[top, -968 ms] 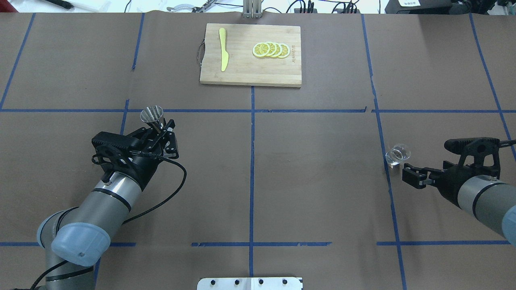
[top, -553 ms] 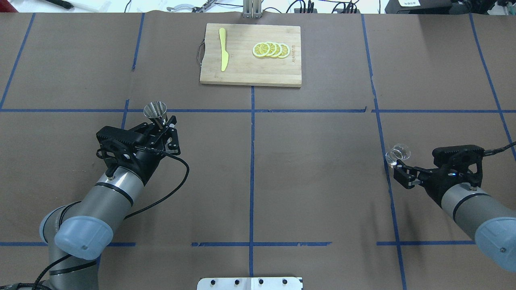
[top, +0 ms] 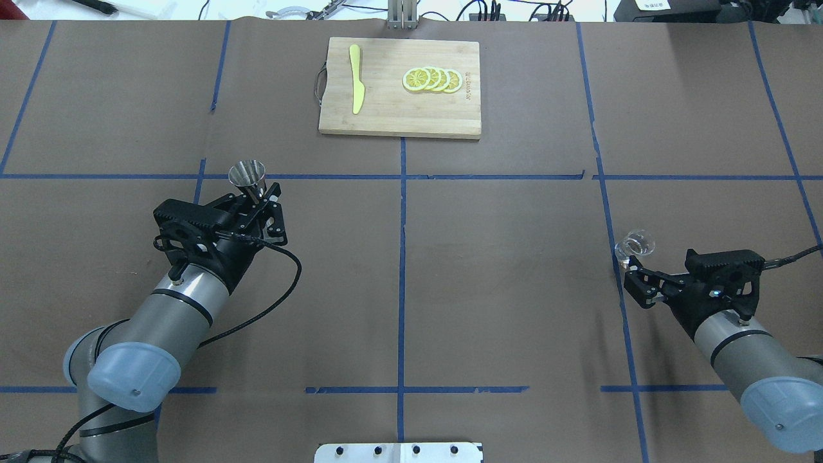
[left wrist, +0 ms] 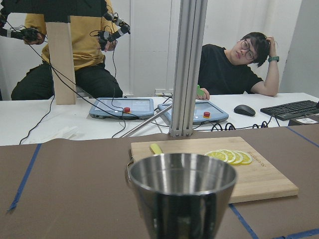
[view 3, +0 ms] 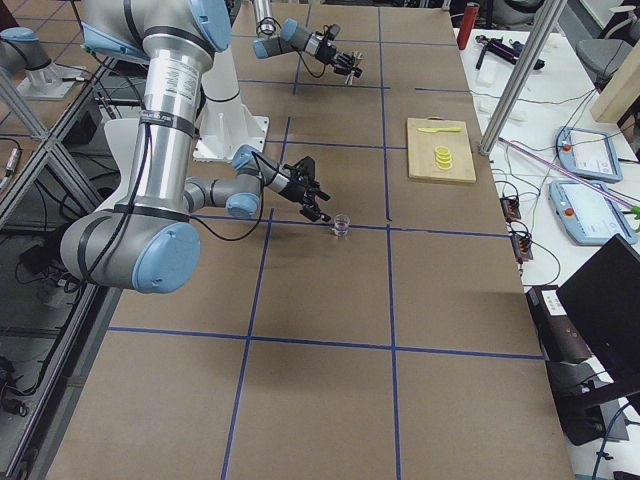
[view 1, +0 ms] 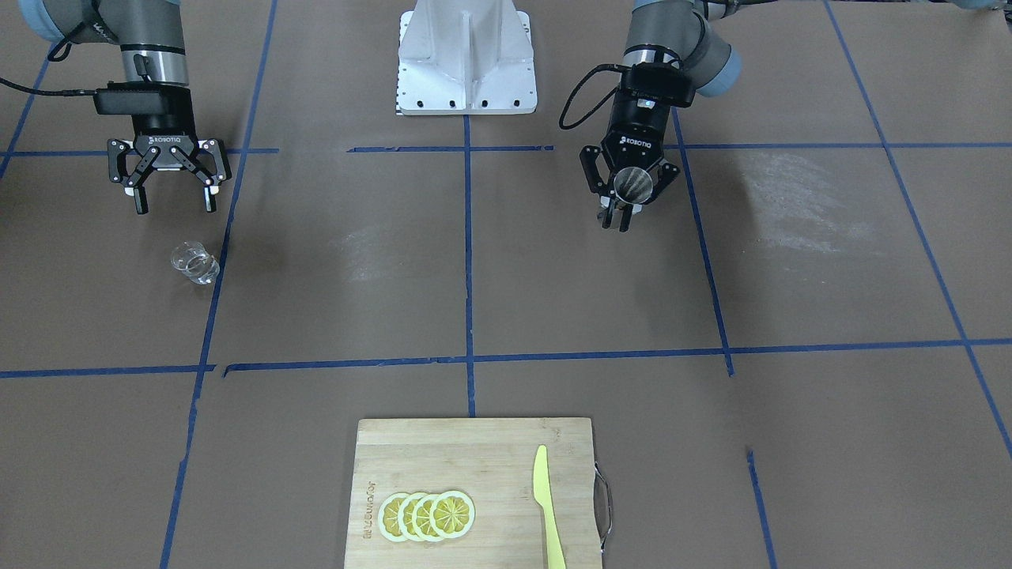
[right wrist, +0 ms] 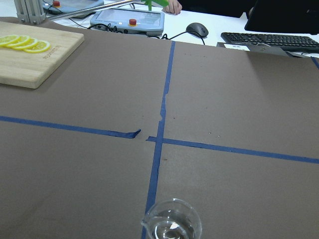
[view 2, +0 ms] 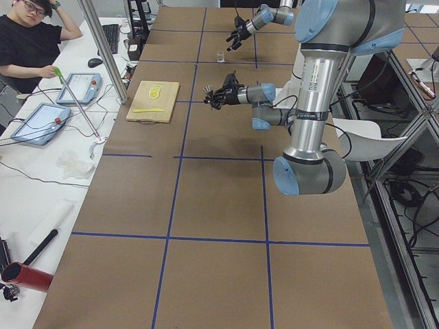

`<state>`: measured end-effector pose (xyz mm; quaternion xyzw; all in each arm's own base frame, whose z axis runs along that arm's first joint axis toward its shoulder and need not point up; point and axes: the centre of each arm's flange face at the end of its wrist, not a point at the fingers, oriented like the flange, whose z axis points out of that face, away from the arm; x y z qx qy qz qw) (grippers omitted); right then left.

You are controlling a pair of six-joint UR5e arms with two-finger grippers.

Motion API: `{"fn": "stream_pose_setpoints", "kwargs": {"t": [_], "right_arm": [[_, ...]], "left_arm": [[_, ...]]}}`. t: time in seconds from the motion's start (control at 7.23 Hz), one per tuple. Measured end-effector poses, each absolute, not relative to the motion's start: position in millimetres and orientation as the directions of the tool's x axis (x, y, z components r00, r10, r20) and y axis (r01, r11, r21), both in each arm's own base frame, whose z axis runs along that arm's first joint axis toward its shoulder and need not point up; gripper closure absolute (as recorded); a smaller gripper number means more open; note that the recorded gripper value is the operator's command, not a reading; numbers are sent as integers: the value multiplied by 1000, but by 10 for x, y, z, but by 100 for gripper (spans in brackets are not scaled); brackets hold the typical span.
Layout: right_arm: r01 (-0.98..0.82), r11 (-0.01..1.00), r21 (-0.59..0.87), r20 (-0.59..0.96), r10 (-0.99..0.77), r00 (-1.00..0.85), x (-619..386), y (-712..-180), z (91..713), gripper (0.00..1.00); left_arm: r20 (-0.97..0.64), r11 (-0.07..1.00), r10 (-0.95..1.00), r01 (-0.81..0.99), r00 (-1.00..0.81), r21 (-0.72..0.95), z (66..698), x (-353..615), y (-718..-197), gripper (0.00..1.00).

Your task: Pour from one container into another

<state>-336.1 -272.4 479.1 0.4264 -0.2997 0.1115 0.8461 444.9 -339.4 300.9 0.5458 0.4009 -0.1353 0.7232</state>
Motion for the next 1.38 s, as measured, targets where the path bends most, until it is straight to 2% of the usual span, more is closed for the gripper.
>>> {"fn": "stream_pose_setpoints", "kwargs": {"t": [0.42, 1.38], "right_arm": [[-472, 539, 697, 602, -82, 794, -3574, -2676, 5082, 0], [-465, 502, 729, 572, -73, 817, -3938, -2779, 5305, 0]], "left_arm": [[-720, 370, 239, 624, 652, 688, 3066, 4477, -3408, 100], [-707, 374, 232, 610, 668, 699, 3172, 4515, -3458, 100]]}}
